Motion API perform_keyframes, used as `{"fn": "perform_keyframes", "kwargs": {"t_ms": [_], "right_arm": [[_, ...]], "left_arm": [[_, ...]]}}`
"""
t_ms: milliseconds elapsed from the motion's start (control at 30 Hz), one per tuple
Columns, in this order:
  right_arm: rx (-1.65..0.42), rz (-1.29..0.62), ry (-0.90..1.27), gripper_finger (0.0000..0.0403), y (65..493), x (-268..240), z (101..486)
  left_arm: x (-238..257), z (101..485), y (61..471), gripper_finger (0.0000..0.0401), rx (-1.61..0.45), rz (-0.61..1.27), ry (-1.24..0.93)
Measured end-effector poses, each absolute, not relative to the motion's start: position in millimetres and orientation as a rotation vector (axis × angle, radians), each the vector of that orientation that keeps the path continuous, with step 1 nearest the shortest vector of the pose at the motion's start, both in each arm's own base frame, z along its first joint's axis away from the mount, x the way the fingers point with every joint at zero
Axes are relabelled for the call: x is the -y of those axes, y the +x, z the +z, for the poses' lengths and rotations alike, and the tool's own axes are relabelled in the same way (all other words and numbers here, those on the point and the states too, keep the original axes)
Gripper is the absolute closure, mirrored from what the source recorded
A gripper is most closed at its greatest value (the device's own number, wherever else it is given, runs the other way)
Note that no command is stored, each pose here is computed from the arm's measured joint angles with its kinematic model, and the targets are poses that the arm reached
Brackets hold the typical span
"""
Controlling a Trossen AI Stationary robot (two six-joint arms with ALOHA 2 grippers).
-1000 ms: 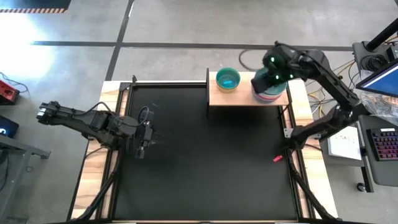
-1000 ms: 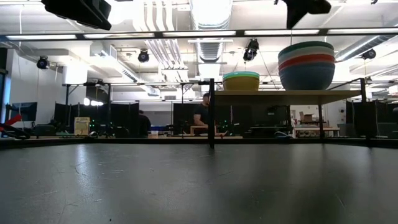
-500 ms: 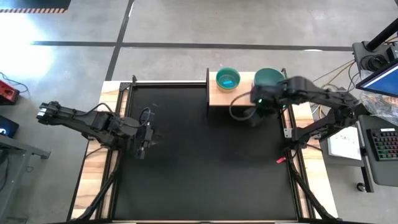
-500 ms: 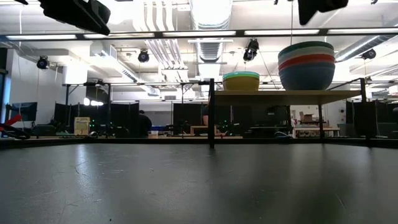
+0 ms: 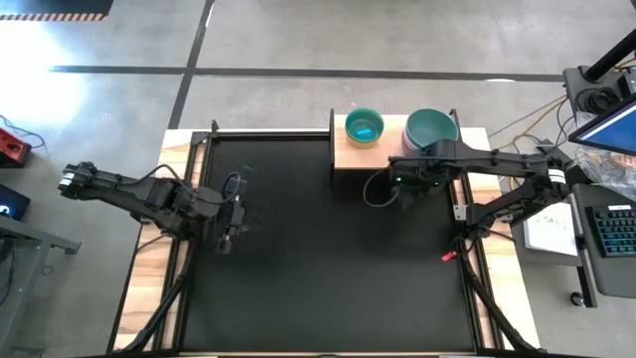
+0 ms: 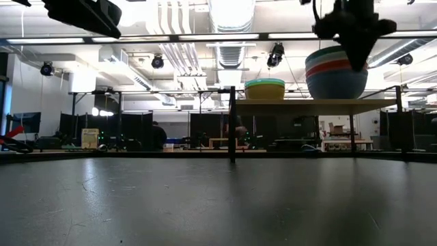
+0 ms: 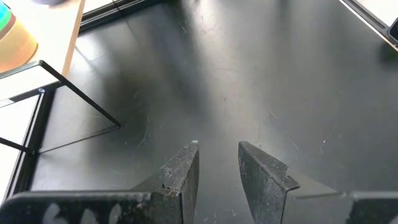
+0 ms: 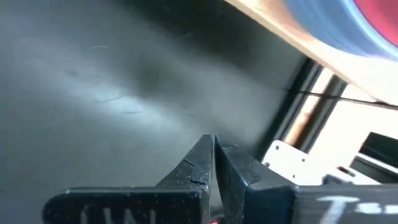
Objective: Place and stack bowls onto a shelf
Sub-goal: Return to Home Position
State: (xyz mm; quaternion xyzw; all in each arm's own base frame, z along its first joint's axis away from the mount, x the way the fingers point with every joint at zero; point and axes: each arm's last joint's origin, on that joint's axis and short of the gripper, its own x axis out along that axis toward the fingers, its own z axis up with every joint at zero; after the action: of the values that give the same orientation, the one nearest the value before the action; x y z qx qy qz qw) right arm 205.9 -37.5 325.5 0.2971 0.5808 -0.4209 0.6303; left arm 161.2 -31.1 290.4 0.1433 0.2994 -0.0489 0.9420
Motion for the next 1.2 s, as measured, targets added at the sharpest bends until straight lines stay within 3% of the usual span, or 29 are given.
{"fn": "perform_keyframes", "kwargs": {"t_ms": [633,933,1200], "right_arm": [[-1.450,-1.204,0.498,0.0394,184,80,287],[-1.476,-1.172,0.471,0.0394,183,80,286],[-1.357,-0.976,0.516,0.0394,202,68,311]], "left_arm": [[31,290,161,0.0306,-0.611,-0.097,0.285],[31,290,161,0.0306,-0.611,-0.097,0.285],[31,290,161,0.0306,-0.612,-0.092,0.266]]}}
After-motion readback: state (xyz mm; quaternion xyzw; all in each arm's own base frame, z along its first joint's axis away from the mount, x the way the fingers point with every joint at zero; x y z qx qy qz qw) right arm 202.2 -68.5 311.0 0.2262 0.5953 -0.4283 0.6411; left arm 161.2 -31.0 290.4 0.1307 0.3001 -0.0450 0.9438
